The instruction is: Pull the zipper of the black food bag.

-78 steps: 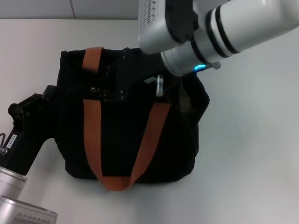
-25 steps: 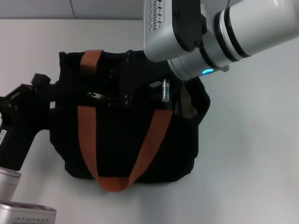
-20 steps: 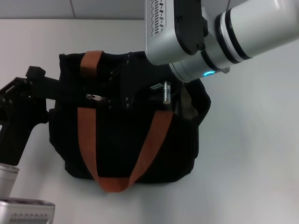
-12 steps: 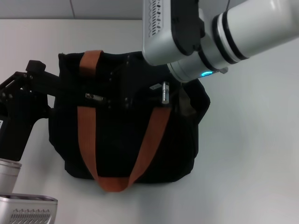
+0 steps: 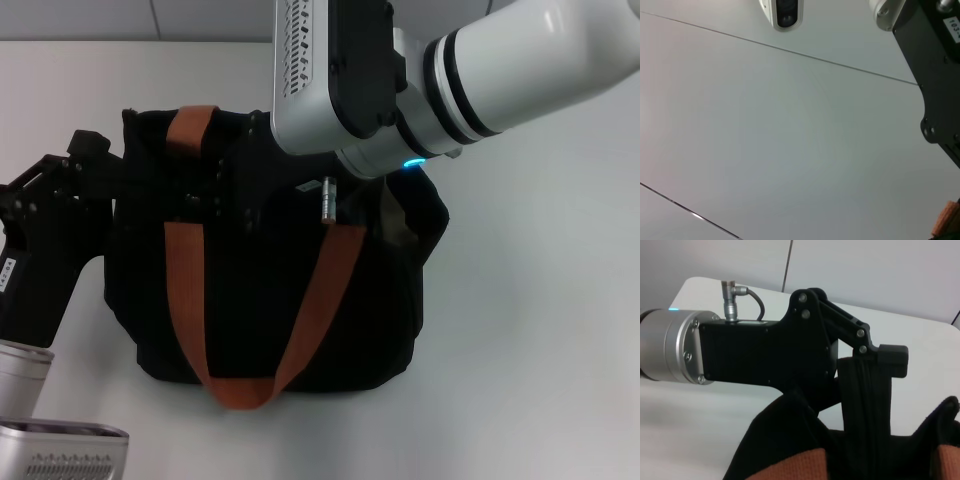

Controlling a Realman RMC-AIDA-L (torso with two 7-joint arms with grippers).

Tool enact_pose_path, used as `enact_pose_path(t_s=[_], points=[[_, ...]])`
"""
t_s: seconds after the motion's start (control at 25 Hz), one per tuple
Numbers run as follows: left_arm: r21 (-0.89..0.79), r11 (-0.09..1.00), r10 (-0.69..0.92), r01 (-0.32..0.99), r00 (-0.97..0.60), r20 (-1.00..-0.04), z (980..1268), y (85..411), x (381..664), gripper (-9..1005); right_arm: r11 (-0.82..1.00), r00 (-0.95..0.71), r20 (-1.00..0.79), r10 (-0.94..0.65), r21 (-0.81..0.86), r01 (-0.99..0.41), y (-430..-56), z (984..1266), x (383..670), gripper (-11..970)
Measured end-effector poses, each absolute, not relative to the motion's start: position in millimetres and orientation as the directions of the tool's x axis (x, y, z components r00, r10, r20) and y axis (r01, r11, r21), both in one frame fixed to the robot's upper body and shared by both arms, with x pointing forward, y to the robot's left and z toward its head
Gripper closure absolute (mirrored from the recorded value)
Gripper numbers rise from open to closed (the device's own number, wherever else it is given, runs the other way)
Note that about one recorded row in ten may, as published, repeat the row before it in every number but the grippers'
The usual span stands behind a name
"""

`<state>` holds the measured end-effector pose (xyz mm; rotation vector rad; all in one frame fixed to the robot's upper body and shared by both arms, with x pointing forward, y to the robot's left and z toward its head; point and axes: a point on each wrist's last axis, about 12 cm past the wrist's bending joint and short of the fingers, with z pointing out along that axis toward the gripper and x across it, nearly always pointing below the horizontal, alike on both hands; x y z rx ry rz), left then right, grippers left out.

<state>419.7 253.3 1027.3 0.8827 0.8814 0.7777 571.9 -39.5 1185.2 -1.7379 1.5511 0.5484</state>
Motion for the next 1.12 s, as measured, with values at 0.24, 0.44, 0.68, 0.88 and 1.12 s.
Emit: enact_pose_path(t_s=[0.24, 0.44, 0.68, 0.88, 1.12], points=[[0.88, 0.431, 0.847, -0.2, 0.425, -0.318, 1027, 252, 418, 981, -0.008, 0.172, -0.73, -0.662, -0.223, -0.975, -39, 1187, 571, 948], [0.88, 0.43, 0.849, -0.2, 0.42, -0.32, 1027, 253, 417, 981, -0.012, 0.156, -0.716, -0.68, -0.201, -0.979, -44, 1191, 572, 957], [0.883, 0.428, 0.854, -0.194, 0.407, -0.324, 1025, 255, 415, 981, 0.016, 0.126, -0.672, -0.73, -0.202, -0.979, -48, 1192, 573, 958], [0.885, 0.425, 0.857, -0.188, 0.399, -0.327, 1024, 255, 415, 981, 0.04, 0.104, -0.661, -0.743, -0.2, -0.979, -57, 1197, 570, 959], [0.888, 0.423, 0.859, -0.181, 0.392, -0.329, 1023, 256, 415, 981, 0.115, 0.034, -0.652, -0.758, -0.185, -0.976, -84, 1197, 561, 959]])
